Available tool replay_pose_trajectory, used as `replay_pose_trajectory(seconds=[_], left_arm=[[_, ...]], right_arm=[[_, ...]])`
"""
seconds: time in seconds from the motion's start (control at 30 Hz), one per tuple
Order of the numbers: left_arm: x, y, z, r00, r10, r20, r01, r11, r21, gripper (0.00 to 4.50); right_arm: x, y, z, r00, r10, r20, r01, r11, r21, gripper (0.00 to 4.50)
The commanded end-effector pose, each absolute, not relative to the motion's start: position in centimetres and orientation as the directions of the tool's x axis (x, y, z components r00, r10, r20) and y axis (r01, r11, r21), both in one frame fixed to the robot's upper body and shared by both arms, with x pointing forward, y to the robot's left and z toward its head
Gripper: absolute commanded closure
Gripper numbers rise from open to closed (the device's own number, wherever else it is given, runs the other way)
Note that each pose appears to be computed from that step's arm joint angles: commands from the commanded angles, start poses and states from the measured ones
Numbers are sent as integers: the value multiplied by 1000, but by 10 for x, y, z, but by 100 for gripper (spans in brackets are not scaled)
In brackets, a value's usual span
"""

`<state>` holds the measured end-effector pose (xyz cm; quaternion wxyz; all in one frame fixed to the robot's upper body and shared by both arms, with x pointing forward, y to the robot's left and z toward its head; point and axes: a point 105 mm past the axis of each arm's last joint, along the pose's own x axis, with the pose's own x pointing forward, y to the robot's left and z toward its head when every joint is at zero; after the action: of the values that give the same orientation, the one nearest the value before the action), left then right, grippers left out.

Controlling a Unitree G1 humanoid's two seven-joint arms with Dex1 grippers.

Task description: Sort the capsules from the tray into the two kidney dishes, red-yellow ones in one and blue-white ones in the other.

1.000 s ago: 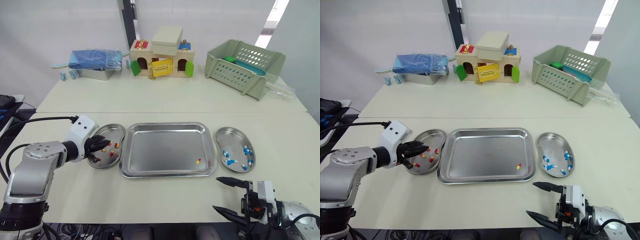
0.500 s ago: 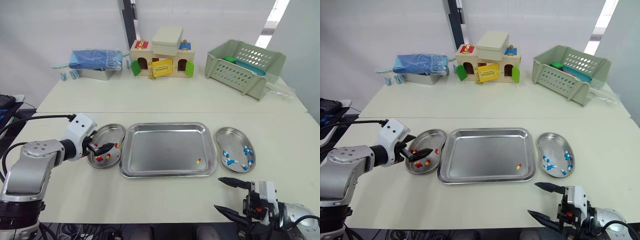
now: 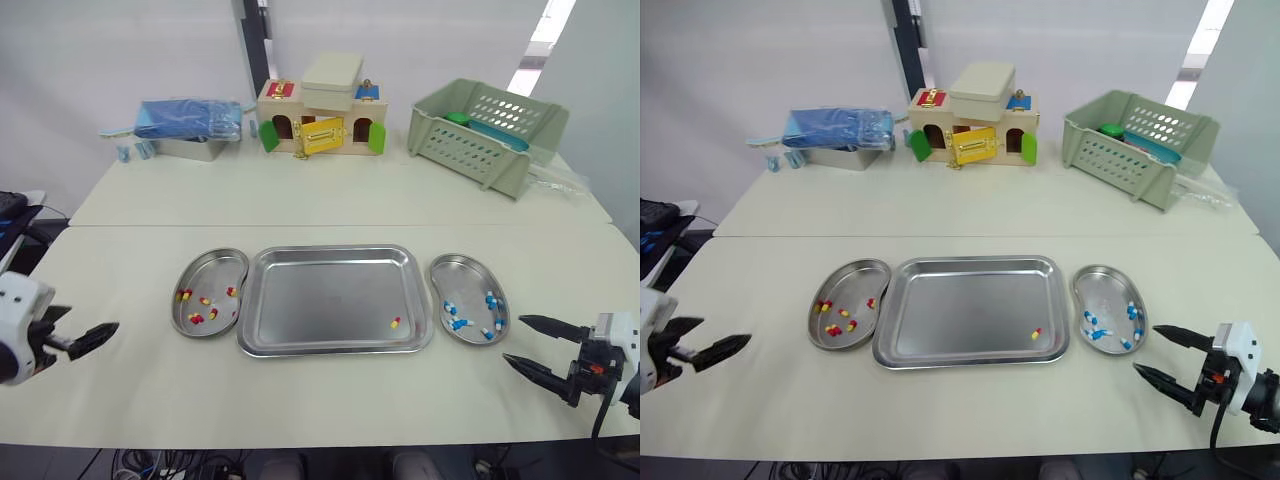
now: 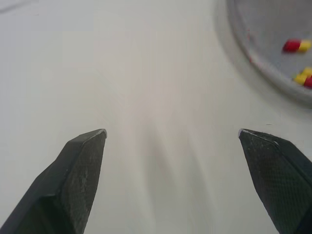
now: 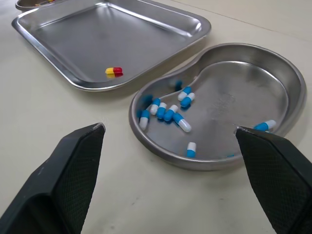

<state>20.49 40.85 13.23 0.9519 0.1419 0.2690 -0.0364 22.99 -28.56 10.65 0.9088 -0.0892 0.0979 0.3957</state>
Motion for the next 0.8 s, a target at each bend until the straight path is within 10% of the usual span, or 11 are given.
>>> replay_pose_trajectory(seconds=[0.03,0.8], left_arm=[[189,424,143,870,90,-486,72,950,305,2],[170,431,131,865,149,-479,-5,957,289,2]], right_arm=[[240,-312,121,716,649,-257,-691,711,-132,0],[265,-343,128,734,614,-289,-673,716,-188,0]])
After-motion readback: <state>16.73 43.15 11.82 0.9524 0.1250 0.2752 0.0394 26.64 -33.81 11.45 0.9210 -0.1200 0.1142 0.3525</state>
